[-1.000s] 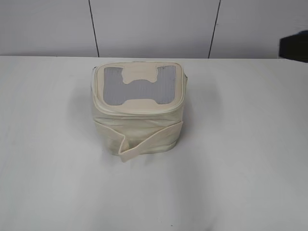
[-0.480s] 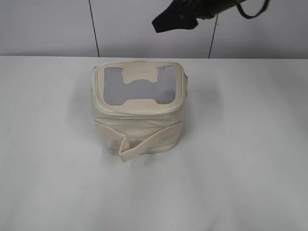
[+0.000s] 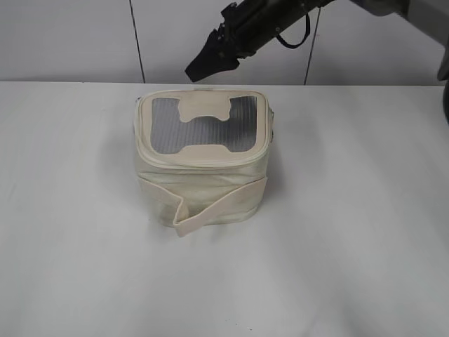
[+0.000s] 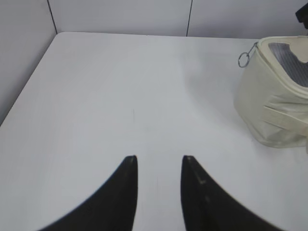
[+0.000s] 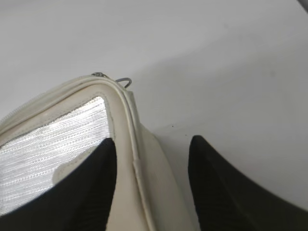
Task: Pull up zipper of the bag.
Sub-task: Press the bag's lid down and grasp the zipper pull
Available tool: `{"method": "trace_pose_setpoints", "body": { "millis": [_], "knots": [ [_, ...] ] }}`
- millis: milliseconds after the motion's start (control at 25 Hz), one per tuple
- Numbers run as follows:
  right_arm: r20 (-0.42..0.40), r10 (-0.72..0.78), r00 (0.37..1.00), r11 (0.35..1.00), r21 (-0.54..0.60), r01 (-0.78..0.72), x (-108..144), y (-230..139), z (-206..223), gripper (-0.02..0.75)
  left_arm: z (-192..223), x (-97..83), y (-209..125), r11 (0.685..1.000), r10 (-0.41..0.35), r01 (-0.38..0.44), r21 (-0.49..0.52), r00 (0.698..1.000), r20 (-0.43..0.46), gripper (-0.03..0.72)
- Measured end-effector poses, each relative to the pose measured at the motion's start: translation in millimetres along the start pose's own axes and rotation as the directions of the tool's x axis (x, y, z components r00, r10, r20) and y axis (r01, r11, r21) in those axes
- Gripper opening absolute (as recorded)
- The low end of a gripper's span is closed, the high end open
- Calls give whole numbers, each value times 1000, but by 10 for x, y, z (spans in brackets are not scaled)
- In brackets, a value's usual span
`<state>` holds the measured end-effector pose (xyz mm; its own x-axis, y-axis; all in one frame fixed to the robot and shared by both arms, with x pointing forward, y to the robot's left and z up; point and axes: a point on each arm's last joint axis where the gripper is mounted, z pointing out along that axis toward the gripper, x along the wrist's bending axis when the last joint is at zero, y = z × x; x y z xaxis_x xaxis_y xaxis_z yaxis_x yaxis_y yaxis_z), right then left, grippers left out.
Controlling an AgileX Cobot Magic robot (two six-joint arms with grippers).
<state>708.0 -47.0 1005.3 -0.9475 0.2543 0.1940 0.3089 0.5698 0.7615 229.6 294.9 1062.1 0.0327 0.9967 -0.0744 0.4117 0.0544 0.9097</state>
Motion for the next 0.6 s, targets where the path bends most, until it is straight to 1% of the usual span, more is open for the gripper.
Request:
{"method": "trace_pose_setpoints", "body": {
  "millis": [120,360,480,600],
  "knots": [
    [-21,-7,1000,1000,-1,7,43,31,116,391,22,2,11,1000,-1,1,15,1000,-2,239],
    [-80,-37,996,999,6,38,294,152,326,391,49,3,24,999,-2,2,33,1000,-2,239],
    [-75,-31,997,999,35,34,319,137,377,391,52,3,26,999,-2,2,36,1000,-3,239],
    [-76,-12,997,999,48,15,292,85,435,391,56,3,28,999,-2,2,38,1000,-3,239]
  ]
}}
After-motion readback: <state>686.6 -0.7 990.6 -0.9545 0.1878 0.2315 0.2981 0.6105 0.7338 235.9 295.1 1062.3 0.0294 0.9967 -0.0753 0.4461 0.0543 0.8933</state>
